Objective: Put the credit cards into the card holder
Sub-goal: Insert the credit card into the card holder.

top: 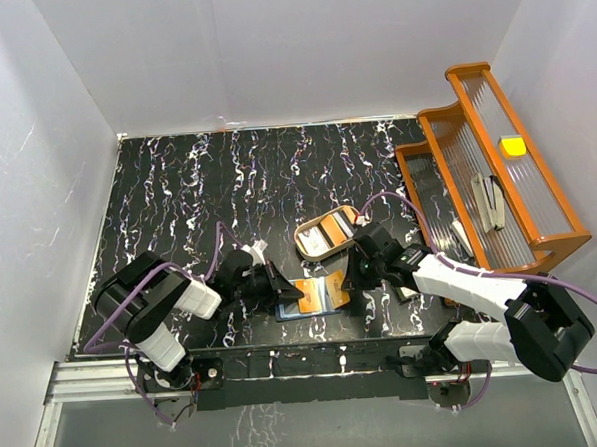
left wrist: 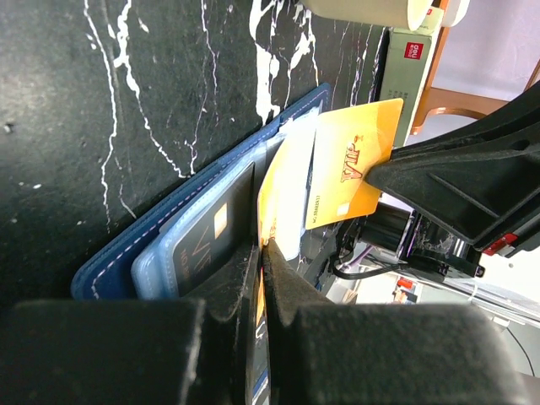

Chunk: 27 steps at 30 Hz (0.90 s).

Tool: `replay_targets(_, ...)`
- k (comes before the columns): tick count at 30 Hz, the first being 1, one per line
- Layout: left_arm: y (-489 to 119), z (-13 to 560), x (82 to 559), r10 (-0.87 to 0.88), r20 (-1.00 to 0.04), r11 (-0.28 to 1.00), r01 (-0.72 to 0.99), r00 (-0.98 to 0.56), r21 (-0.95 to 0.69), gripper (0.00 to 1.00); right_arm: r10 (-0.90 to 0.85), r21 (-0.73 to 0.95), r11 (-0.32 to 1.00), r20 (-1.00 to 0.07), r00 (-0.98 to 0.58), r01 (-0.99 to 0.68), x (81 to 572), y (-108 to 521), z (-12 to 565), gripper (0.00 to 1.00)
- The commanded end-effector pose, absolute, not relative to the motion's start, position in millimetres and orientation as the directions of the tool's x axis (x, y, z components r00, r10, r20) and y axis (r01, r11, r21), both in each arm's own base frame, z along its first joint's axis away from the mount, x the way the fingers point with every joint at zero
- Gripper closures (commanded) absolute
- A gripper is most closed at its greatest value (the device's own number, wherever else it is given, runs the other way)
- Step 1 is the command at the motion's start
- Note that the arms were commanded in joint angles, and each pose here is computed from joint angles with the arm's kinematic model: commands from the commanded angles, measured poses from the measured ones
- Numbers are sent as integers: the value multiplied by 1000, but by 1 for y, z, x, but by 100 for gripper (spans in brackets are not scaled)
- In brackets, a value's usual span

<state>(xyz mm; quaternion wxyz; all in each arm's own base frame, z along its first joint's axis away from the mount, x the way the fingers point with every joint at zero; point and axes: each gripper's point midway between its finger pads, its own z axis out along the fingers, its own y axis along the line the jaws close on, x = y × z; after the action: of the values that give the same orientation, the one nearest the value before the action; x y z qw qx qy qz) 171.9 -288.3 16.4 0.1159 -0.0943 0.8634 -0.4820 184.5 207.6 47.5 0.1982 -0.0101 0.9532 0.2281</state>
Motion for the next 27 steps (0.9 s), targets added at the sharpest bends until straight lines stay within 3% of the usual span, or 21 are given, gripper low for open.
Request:
replay_targets(1, -273, -18, 166, -282, -104, 629, -102, -954, -771, 100, 75, 387, 917, -405, -911, -97, 187, 198, 46, 100)
replay_targets(8, -271, -18, 166, -274, -114, 645, -94, -955, -759, 99, 39, 408, 896, -463, -886, -174, 203, 212, 101, 100)
replay_targets(11, -271, -16, 169, -267, -129, 658, -83, -955, -748, 89, 46, 371, 914, -502, -864, -167, 211, 206, 121, 100)
replay_targets(14, -272, -6, 175, -260, -159, 674, -60, -952, -737, 76, 51, 370, 915, -501, -864, -161, 207, 202, 114, 100)
replay_targets(18, -268, 7, 185, -266, -220, 698, -30, -939, -716, 67, 56, 384, 911, -478, -877, -150, 201, 202, 101, 100)
replay_targets(27, -256, 9, 188, -272, -239, 756, -54, -932, -652, 60, 52, 390, 909, -455, -889, -146, 197, 203, 85, 100)
